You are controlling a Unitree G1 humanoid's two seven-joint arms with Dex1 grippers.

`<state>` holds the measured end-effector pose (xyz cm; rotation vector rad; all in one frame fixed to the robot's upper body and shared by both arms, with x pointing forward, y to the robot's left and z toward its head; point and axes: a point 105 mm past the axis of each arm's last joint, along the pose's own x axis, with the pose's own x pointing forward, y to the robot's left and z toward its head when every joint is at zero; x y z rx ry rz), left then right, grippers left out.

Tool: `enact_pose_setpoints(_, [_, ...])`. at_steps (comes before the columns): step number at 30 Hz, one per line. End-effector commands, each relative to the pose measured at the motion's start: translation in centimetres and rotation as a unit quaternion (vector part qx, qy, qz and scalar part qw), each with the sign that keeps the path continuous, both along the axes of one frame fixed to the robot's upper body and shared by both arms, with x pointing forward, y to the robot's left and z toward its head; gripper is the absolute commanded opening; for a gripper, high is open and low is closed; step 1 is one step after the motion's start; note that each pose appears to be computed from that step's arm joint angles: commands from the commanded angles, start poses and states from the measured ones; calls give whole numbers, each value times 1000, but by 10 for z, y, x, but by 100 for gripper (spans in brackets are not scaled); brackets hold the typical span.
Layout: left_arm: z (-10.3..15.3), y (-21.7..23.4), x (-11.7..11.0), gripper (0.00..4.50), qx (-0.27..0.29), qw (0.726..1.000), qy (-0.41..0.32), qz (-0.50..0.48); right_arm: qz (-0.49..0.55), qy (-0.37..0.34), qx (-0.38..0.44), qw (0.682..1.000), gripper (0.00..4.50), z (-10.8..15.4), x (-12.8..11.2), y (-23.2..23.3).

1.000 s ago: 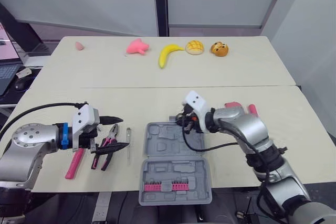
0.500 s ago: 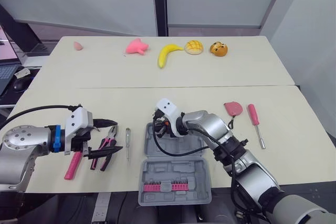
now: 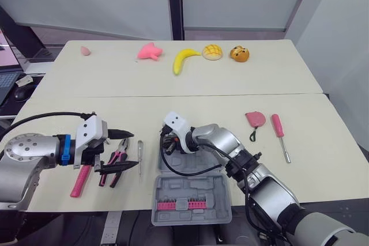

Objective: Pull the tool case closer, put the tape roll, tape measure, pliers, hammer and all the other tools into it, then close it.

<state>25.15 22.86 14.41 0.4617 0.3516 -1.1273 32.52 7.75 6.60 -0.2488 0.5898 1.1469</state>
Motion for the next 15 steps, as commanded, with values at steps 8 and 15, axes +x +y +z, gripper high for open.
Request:
enact_pose_setpoints(8, [11, -4, 0, 450, 14, 1000, -19, -9, 13, -13, 5, 1000, 2, 4, 2, 7])
enact_pose_setpoints(15, [8, -1, -1, 450, 15, 1000, -18, -5, 7, -21, 20, 1000, 71, 14, 7, 6])
